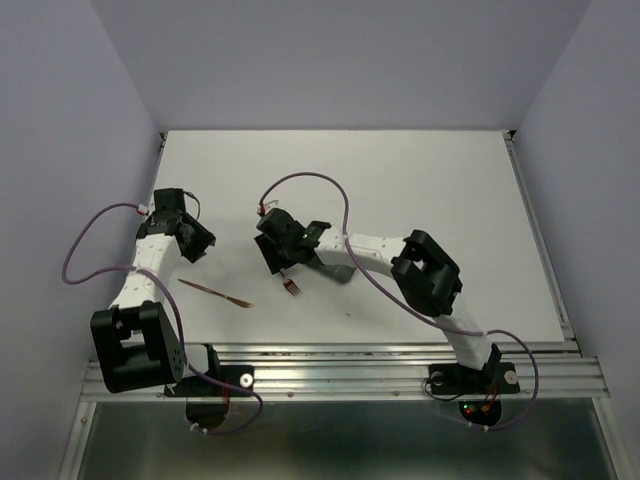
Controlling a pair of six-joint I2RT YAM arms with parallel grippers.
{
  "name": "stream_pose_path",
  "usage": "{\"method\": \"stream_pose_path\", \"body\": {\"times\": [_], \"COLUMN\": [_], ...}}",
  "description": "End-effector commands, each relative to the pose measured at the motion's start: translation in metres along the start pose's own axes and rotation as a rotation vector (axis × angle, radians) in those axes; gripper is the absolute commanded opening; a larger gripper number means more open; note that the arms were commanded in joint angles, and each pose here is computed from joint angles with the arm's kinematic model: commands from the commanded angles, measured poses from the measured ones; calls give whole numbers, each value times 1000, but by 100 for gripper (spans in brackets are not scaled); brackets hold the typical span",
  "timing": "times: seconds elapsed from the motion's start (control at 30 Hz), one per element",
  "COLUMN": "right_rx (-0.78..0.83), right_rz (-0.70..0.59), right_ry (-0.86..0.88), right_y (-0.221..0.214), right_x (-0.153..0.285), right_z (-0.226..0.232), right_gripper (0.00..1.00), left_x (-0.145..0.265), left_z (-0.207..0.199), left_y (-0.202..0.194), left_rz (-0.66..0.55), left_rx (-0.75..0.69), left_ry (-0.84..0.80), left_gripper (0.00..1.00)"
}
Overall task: Fold the napkin into a case and place the utensils inside
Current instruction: Pick up the fork from the center of the board, then insert the fork into the folded napkin.
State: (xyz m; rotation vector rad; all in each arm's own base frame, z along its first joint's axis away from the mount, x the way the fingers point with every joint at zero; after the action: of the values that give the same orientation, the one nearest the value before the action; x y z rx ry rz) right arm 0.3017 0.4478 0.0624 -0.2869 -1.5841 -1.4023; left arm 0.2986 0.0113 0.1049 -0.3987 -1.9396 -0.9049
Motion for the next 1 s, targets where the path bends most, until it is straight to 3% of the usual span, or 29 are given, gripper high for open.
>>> {"method": "stream_pose_path", "body": {"times": [0.0, 0.17, 0.27, 0.3, 0.4, 0.5, 0.67, 0.97], "right_rx": [29, 55, 84, 86, 82, 83, 163, 247], "right_rz": [-1, 39, 56, 56, 38, -21, -171, -252], "right_ry": [-10, -30, -66, -77, -97, -95, -10, -87], "right_y": [3, -12, -24, -24, -19, 1, 41, 56], "right_x": [-9, -21, -24, -24, -17, 3, 59, 124], "right_z": [10, 17, 18, 16, 13, 12, 15, -39], "right_gripper": [61, 52, 35, 35, 11, 1, 1, 1], "left_x": [13, 14, 14, 14, 21, 25, 23, 18], "left_z": [3, 0, -4, -3, -11, -23, -38, -76], "left_y": [11, 17, 21, 22, 30, 38, 45, 33], "left_rz": [-27, -28, -31, -34, -77, -87, -61, 0], "left_rx": [-35, -26, -20, -18, 0, 2, -43, -129], "left_ry": [-26, -44, -52, -49, -85, -135, -182, -280], "left_gripper": [44, 44, 44, 44, 44, 44, 40, 37]}}
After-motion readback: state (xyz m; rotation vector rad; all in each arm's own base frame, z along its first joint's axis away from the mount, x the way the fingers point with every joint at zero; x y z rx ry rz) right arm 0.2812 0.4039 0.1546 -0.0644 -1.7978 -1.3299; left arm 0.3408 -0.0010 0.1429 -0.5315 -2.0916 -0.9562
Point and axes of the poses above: each gripper's point midway between its finger pads, its own x axis back along the fingers, its own z axis along the line the jaws close on, y = z × x, the point moved 1 cm from there along x, back along the fingers, and after that the axes turned 4 degrees about -x, right-handed, at the moved point
